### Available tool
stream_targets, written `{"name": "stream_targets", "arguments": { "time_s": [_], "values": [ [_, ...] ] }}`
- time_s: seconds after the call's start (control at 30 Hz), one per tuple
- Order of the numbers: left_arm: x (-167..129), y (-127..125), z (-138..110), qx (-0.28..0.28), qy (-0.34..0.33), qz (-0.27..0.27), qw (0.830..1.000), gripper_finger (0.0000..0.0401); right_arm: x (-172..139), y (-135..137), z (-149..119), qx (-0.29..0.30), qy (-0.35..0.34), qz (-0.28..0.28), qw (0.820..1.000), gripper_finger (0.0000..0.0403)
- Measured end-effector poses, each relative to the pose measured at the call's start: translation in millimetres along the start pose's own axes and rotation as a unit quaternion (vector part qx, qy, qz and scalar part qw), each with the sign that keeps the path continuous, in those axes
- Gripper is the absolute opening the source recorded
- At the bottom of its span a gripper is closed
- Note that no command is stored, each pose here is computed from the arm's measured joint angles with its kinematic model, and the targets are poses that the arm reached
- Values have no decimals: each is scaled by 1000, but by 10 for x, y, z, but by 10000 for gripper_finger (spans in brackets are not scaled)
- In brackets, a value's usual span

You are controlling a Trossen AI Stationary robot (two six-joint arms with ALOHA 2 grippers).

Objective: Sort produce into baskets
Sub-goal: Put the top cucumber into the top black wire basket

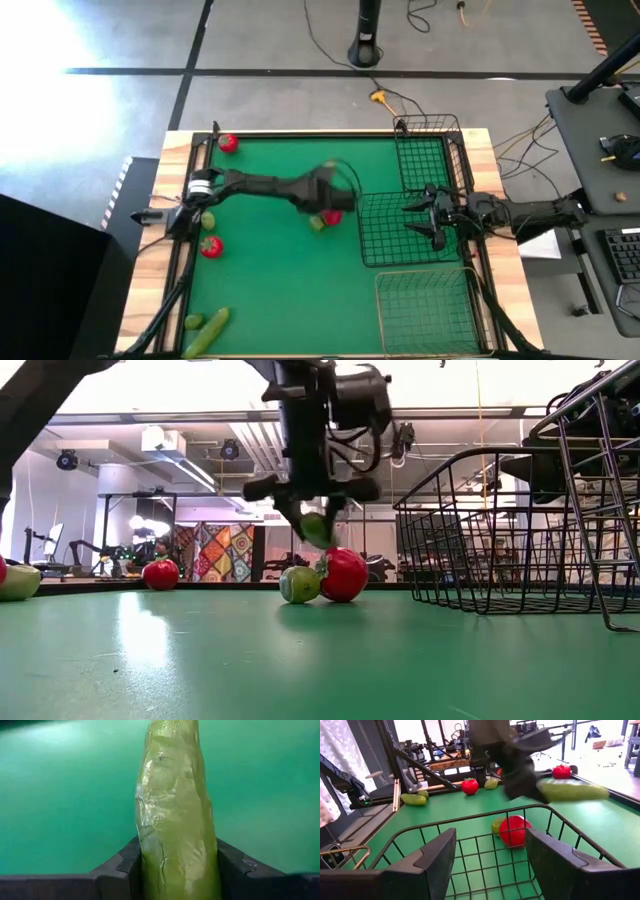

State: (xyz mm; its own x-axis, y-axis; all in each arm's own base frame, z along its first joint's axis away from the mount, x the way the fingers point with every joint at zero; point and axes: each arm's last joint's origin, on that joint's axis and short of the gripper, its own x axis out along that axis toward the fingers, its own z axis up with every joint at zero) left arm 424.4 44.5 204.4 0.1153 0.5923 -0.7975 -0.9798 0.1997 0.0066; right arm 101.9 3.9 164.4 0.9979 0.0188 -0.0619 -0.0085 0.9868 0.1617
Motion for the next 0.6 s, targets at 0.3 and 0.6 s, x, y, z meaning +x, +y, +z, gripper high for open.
{"name": "stream_targets", "arguments": {
  "time_s": [0.3,0.6],
  "values": [
    [-28,22,274,3,16,1,1000,145,0,0,0,0,0,0,1000,228],
    [-4,105,206,23,28,31,999,146,0,0,1,0,0,0,1000,228]
  ]
}}
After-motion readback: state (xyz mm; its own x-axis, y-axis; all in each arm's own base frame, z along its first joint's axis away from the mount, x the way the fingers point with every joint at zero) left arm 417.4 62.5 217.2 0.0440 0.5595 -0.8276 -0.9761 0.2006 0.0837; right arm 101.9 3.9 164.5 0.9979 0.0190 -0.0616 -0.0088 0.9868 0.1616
